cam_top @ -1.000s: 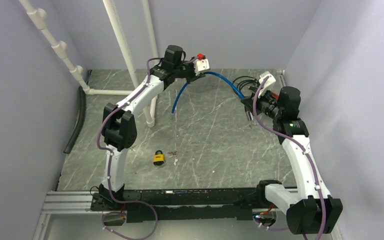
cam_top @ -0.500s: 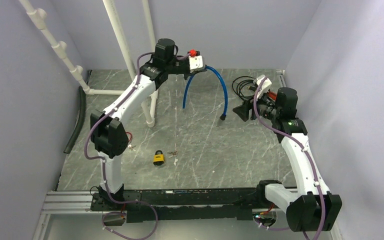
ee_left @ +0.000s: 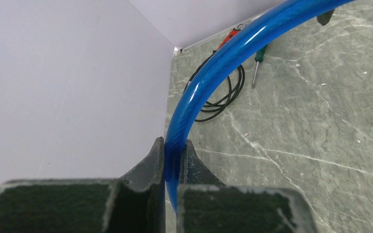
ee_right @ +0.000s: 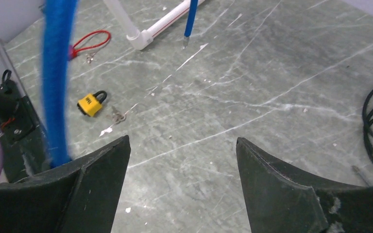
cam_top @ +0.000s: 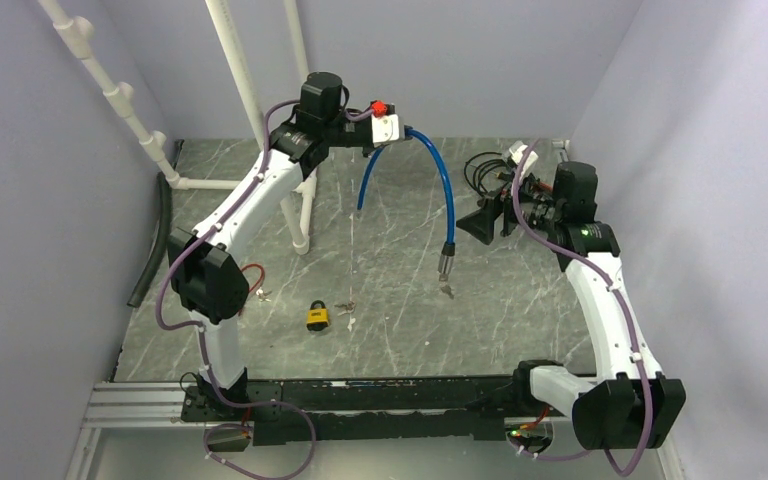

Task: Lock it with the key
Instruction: Pick up the lock from the center of the board.

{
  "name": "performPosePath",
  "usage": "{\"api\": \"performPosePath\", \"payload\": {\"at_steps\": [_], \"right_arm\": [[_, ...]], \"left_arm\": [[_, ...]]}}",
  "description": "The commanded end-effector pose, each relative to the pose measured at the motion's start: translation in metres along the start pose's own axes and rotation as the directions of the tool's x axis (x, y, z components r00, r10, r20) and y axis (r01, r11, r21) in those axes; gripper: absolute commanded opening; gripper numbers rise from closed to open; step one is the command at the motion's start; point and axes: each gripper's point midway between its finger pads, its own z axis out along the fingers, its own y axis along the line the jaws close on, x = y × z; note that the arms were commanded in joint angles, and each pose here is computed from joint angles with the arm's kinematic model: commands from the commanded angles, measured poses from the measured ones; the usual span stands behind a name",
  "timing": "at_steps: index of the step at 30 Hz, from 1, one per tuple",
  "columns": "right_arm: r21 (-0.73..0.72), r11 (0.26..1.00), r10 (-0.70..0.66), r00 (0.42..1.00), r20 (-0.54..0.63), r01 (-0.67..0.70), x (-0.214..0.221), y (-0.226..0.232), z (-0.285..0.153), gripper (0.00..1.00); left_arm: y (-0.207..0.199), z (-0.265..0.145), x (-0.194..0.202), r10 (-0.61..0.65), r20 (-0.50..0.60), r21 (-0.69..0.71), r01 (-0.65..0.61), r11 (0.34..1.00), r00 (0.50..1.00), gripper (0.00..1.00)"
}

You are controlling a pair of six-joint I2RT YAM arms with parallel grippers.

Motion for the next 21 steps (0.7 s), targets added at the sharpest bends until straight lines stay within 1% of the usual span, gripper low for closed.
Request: {"api": "performPosePath", "payload": {"at_steps": [1,3,4,8,10,14,16,21], "right_arm": [[-0.022,1.0,-0.016,1.0,0.01,0.016,-0.012,0.017,-0.012,0.83],[0.047,0.998,0.029,0.999,0.017,-0.03,-0.019,0.007,-0.014,0.85],[0.044,0.998,0.038,0.999,0.019,-0.039,-0.023,0.007,-0.013,0.86],[-0.007,0.998,0.057,0.997,0.047,-0.057,-0.047,0.011,-0.01,0.88],[-0.044,0.996,0.075,0.995,0.061,-0.072,-0.052,0.017,-0.009,0.92],[-0.084,0.979,0.187,0.982,0.027,-0.184,-0.037,0.021,-0.003,0.99],[-0.084,0.972,0.22,0.975,0.012,-0.218,-0.032,0.022,-0.002,1.0],[-0.057,0.973,0.222,0.975,-0.001,-0.222,-0.026,0.03,0.01,0.98]], "left_arm": [[0.022,-0.02,-0.054,0.11,0.06,-0.063,-0.106,0.992,0.992,0.0],[0.02,-0.02,-0.051,0.104,0.052,-0.06,-0.101,0.993,0.993,0.0],[0.018,-0.021,-0.049,0.1,0.046,-0.055,-0.097,0.994,0.994,0.0],[0.016,-0.02,-0.039,0.076,0.013,-0.056,-0.075,0.996,0.997,0.0],[0.018,-0.02,-0.036,0.07,0.003,-0.073,-0.069,0.995,0.998,0.0],[0.021,-0.02,-0.03,0.067,-0.024,-0.086,-0.068,0.994,0.998,0.0],[0.021,-0.021,-0.029,0.054,-0.033,-0.088,-0.057,0.994,0.998,0.0],[0.018,-0.024,-0.03,0.047,-0.046,-0.085,-0.051,0.995,0.998,0.0]]}}
